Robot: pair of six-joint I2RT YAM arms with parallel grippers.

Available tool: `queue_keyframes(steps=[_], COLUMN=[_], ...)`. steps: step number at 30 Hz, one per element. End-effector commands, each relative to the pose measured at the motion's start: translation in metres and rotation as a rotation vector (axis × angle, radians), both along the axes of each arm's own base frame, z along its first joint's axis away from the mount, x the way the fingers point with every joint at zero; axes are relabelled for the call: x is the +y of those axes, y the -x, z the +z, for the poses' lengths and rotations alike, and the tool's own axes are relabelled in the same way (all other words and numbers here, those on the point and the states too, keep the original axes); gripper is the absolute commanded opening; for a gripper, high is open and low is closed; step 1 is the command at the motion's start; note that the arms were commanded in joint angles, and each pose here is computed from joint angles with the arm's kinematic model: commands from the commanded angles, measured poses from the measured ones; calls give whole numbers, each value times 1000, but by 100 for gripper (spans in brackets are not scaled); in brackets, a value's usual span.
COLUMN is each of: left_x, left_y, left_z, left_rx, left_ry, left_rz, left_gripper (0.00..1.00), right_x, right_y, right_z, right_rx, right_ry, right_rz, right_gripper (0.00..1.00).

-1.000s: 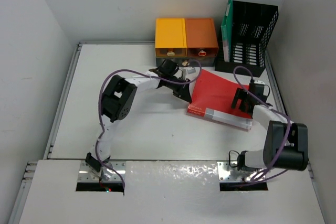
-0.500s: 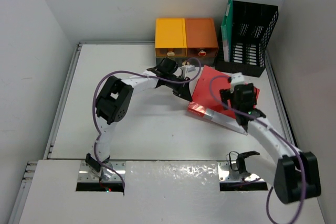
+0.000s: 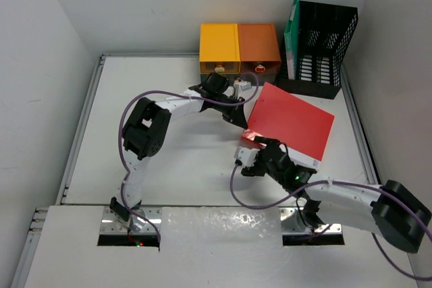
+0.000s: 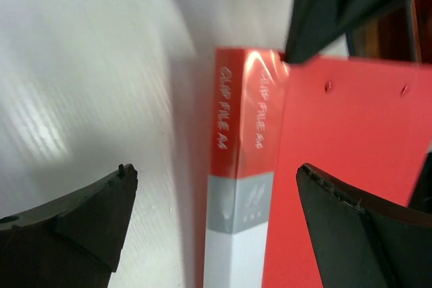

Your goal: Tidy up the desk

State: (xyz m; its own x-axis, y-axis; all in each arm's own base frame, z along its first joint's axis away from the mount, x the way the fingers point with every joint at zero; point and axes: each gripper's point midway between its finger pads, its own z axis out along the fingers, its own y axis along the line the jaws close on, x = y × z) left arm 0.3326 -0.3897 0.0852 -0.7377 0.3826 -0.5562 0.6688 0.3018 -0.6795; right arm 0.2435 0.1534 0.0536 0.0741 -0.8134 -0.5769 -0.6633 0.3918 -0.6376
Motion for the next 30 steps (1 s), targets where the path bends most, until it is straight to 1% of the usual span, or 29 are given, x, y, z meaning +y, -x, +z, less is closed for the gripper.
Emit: queue_keyframes(steps=[1,2,5,6,7,8,12,14,19,20,21,22,25,27,29,30], left_x=[-5,-4,-3,-2,-1,-1,0,1,2,2,2,2,1,1,1,2], left_y=[-16,-17,-18,-18,-19,-19,-18,-18,-18,-18,-19,-20,-19,-17,-14,-12], left_z=[36,36,38,38,39,39,37,36,35,35,36,36,36,34,34,35], left_rx=[-99,-94,-98,-99,-103,-106,-107,-107,-121,-121,-125,-125,-116,-104,-112,-112], left_ry=[68,65,66,66,65,62,49,47,43,40,40,40,40,36,39,38], left_rz=[-5,-2,1,3,5,5,9,5,-10,-8,-9,-9,-13,-18,-46,-54], left_gripper=[0,0,0,0,0,0,0,0,0,0,0,0,0,0,0,0], right_x=[8,12,-5,-12,-15,-19,-35,-42,-64,-65,-65,-67,-71,-70,-66,-65], right_y=[-10,-8,-19,-19,-21,-27,-34,-40,-44,-45,-45,-48,-56,-57,-56,-56], right_z=[23,16,9,-8,-11,-5,-13,-7,-17,-17,-18,-17,-9,-10,-10,-10], right_rx=[-165,-169,-204,-186,-194,-242,-278,-309,-291,-294,-295,-311,-350,-357,-339,-331], right_ry=[74,117,232,306,341,332,394,372,376,368,363,357,361,372,328,310], right_rz=[-11,-4,-106,-119,-126,-177,-255,-313,-366,-371,-364,-375,-415,-407,-395,-395], right_gripper=[97,99,99,99,99,99,99,99,94,88,84,76,67,58,49,39])
